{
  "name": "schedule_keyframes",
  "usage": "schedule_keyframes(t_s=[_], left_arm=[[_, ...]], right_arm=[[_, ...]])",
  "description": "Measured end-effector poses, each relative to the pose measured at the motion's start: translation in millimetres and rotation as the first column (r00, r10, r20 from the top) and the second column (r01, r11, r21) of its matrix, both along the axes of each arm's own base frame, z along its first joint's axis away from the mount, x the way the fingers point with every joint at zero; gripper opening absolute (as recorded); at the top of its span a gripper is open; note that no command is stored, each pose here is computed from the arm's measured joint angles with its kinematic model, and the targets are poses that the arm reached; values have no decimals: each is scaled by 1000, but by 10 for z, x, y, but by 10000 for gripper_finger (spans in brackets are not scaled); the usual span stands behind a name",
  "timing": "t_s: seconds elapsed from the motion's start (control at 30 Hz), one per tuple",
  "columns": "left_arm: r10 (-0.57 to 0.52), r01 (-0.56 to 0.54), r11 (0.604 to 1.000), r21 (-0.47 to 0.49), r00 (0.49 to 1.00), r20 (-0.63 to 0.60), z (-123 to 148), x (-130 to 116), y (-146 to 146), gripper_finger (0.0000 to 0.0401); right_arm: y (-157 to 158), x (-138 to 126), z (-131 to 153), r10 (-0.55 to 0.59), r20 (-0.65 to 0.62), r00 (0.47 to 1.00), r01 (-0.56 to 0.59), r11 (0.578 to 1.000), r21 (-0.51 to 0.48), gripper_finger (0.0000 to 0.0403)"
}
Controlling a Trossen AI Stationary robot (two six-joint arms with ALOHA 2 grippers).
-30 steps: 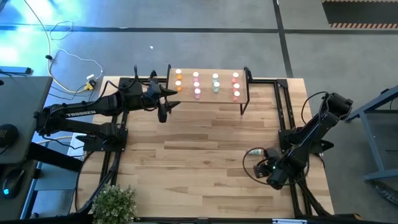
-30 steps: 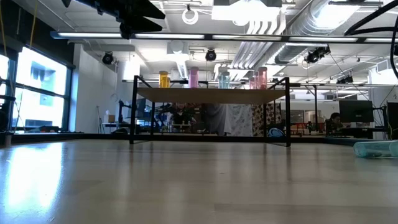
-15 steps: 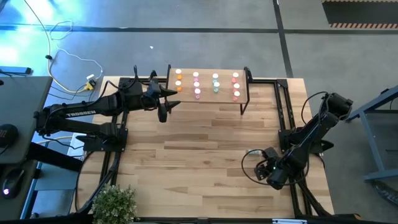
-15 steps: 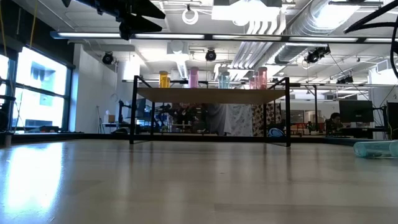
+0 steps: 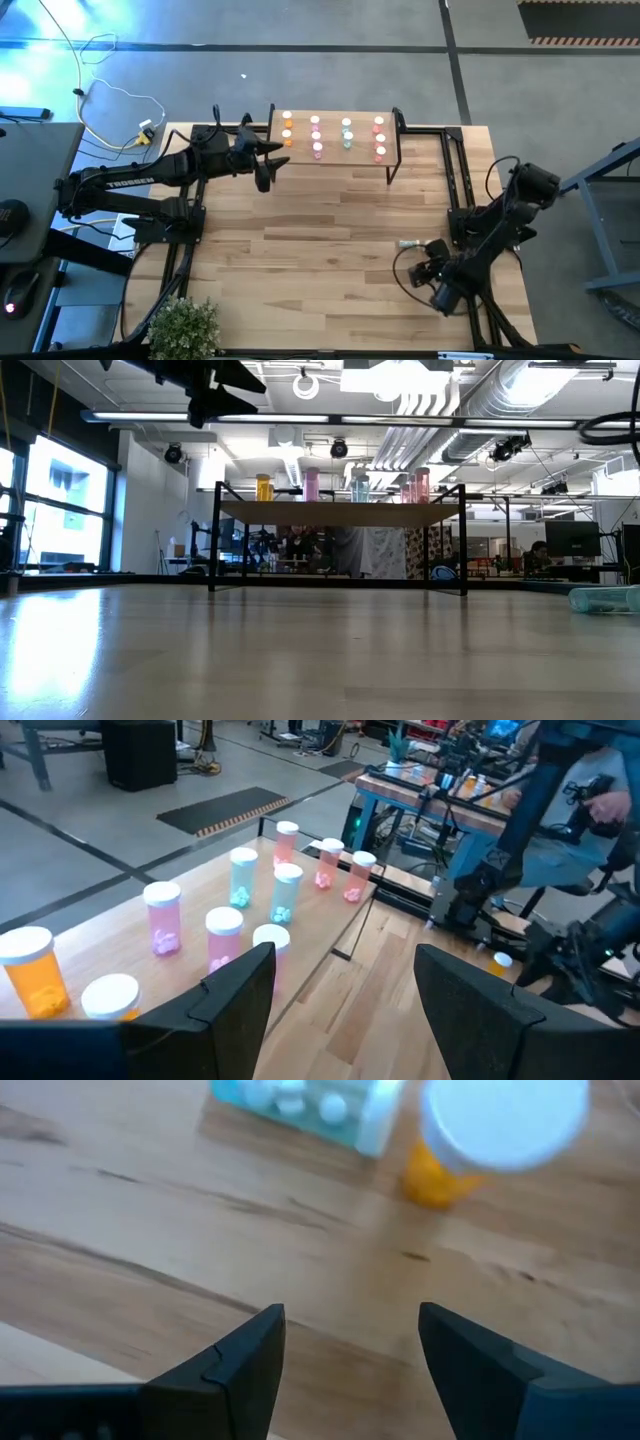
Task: Pick and place medicine bottles onto shelf by color
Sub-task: Put the orange medicine bottle on the shelf aligned with the other orange medicine bottles
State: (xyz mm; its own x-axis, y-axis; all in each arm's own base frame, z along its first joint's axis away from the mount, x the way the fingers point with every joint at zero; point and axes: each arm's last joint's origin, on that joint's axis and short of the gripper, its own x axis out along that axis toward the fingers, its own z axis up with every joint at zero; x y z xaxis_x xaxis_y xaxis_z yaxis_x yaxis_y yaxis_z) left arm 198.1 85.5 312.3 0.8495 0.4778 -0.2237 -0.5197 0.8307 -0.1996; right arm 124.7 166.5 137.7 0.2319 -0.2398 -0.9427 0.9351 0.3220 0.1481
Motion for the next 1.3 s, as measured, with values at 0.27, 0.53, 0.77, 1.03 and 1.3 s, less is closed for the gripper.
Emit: schedule_keyframes(t_s=[0.27,0.53,0.77,1.03,1.3], left_arm=[[3,-3,1000,1,1000,0,0,0,1,232],[-16,18,998,58,999,-29,3,2,-2,232],[-27,25,997,79,1000,16,51,19,-19,232],[-35,28,994,103,997,66,104,30,-25,232],[-35,27,994,105,997,70,109,31,-25,232]], right_arm=[[98,-164,-19,77,86,993,-70,994,-83,222],[6,-251,6,115,29,993,-107,972,-210,222],[-55,-286,24,118,-36,992,-124,956,-264,222],[-122,-241,40,98,-42,994,-106,945,-311,222],[-130,-205,-12,78,-56,995,-92,938,-334,222]])
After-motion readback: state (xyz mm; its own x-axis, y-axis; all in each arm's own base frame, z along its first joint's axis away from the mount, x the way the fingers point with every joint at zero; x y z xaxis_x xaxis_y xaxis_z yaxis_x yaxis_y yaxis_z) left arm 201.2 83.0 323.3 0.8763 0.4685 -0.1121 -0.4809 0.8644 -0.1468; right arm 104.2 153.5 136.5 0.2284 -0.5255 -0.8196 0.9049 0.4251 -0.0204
